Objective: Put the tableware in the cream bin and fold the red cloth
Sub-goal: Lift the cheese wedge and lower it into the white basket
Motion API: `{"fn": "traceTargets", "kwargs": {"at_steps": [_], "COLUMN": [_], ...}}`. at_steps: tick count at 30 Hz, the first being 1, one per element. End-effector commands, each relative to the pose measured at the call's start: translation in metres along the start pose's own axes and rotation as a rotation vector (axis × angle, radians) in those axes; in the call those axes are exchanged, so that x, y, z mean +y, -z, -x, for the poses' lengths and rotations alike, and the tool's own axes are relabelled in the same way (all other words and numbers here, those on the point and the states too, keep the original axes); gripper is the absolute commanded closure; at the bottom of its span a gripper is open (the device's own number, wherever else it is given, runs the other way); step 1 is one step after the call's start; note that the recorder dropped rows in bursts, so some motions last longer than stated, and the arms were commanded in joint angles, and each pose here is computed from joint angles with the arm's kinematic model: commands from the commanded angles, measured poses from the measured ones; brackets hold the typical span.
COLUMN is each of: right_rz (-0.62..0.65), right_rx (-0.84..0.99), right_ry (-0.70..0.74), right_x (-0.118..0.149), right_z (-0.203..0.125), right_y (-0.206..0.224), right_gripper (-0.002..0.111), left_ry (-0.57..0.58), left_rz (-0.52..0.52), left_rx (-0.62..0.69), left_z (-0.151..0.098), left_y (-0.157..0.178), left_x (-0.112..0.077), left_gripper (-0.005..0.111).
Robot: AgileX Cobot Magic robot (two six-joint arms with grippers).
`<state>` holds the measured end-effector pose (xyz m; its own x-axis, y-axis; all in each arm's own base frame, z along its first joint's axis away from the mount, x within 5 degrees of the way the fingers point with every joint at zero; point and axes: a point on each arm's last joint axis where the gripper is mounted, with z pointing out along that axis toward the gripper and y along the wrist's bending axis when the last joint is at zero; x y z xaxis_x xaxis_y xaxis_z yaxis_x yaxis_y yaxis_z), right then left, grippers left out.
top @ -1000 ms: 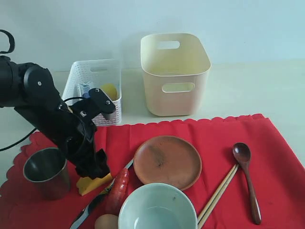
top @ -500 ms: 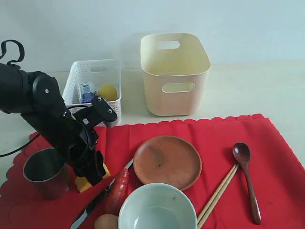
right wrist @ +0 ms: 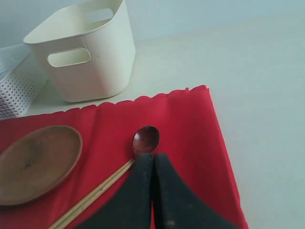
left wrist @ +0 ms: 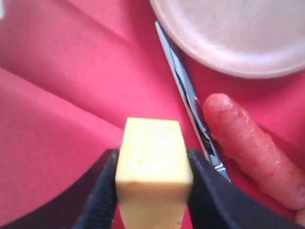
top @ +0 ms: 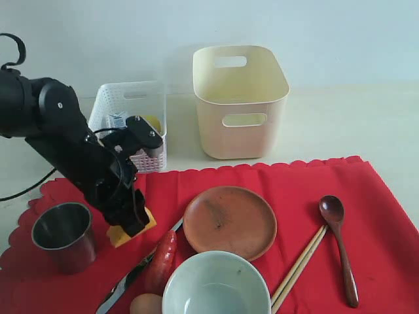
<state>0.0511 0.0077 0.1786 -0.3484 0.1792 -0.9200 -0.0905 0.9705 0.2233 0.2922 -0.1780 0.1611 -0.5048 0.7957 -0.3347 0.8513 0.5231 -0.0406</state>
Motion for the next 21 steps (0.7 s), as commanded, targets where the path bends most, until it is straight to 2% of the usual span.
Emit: {"fn": "traceTargets", "kwargs": {"at_steps": [1,9,12,17,21], "right_rz": [-0.002,-0.002,-0.002,-0.002,-0.002], "right_rx": [-0.015,-0.015,-0.015,-0.015,-0.015], "right_ry": [0.001,0.001,0.001,0.001,0.003], "right_x": [0.000,0.000,0.000,0.000,0.000], "right_z": [0.000,0.000,0.000,0.000,0.000], "right_y": [0.000,0.000,0.000,0.000,0.000], "right_gripper": [0.108,0.108,0.108,0.108,0.108], "left_ry": [-0.010,-0.051,-0.028,0.121,0.231], "left_rz": [0.051,0.162,0.223,0.317,0.328], "left_rx": [-0.104,-0.287,-0.363,-0.470,-0.495], "left_z": [0.017,0.040,0.049,0.054,0.054], "left_y": [0.036,0.092,0.104,0.116,0.111], "left_x": [-0.002,0.000,0.009,0.047,0.081], "left_gripper": [0.107,0.107,0.107,0.107,0.107]}}
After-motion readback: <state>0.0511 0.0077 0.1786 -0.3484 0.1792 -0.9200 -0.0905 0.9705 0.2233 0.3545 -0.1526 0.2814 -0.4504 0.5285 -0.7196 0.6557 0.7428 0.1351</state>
